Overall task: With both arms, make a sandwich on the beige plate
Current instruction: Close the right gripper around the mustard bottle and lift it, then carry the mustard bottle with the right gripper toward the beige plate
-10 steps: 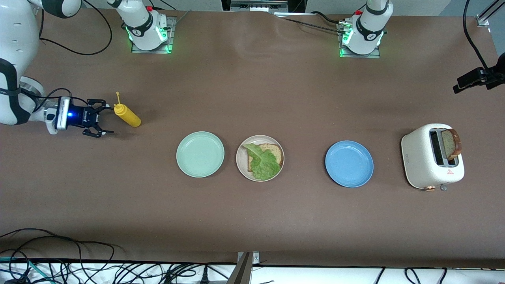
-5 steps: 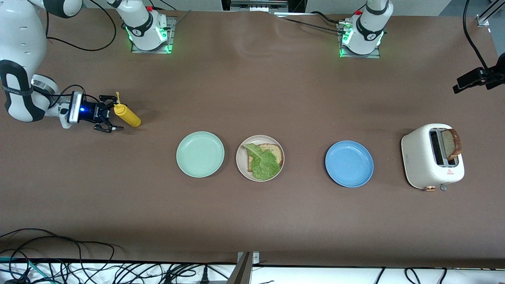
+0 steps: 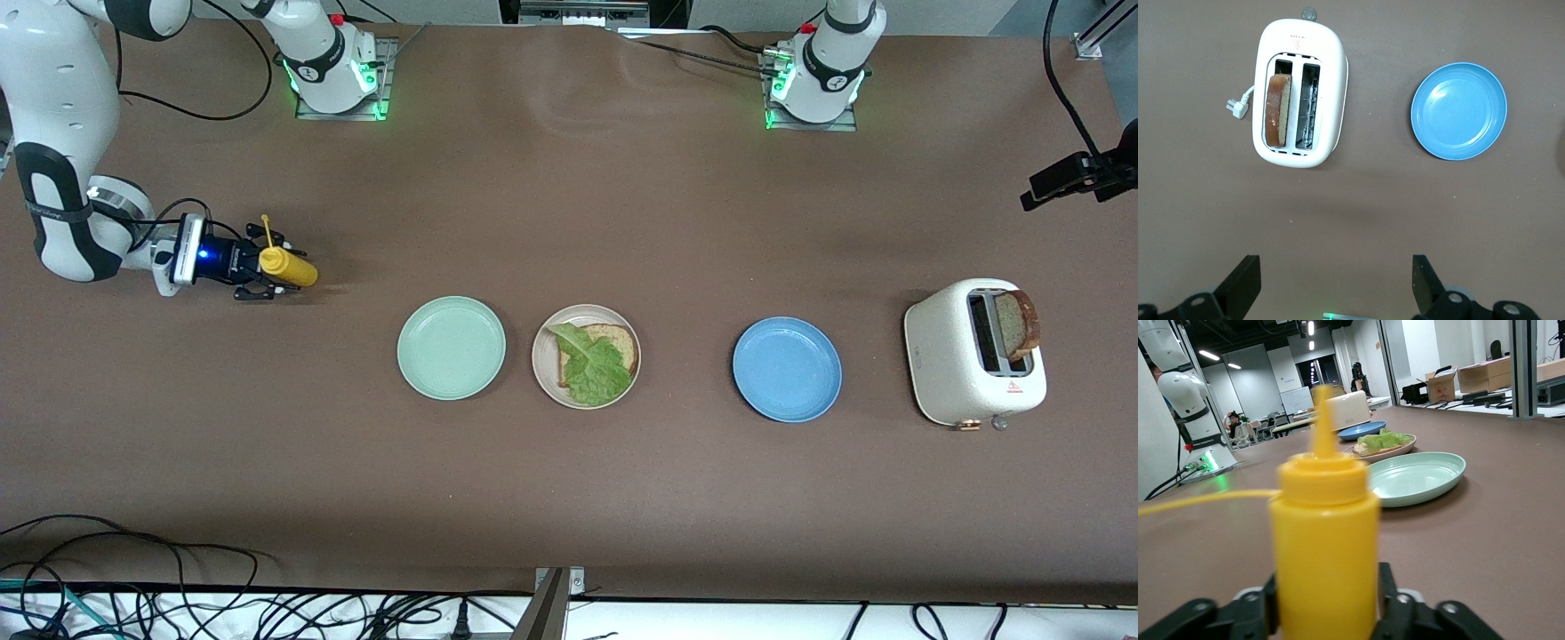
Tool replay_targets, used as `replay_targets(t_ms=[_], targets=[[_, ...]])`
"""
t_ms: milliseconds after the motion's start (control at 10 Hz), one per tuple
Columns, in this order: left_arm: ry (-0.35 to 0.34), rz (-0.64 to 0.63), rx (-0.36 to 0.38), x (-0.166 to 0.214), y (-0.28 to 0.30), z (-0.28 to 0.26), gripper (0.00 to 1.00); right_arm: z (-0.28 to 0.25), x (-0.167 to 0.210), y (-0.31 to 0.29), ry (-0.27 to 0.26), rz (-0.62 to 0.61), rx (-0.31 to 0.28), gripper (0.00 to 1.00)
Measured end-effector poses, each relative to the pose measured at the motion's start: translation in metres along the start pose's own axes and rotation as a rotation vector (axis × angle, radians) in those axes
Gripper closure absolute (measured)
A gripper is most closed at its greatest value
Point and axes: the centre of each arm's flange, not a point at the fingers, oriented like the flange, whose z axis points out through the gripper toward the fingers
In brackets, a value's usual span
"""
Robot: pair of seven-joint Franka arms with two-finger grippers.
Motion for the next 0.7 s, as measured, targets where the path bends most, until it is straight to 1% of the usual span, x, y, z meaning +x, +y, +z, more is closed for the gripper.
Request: replay_targets(t_ms=[100,200,400,600,700], targets=[[0.0,0.0,0.0,0.0,0.0,0.0,0.0,0.003,0.0,0.001,0.006,-0.002,-0.003,0.61],[0.0,0.0,0.0,0.0,0.0,0.0,0.0,0.006,0.001,0.003,0.01,-0.007,-0.004,0.67],[0.0,0.0,0.0,0.0,0.0,0.0,0.0,0.01,0.007,0.014,-0.003,-0.029,-0.009,0.73],[0.0,0.0,0.0,0.0,0.0,0.0,0.0,0.014,0.02,0.028,-0.018,-0.034,0.002,0.78],[0.0,0.0,0.0,0.0,0.0,0.0,0.0,0.014,0.023,0.031,-0.02,-0.035,0.003,0.82]])
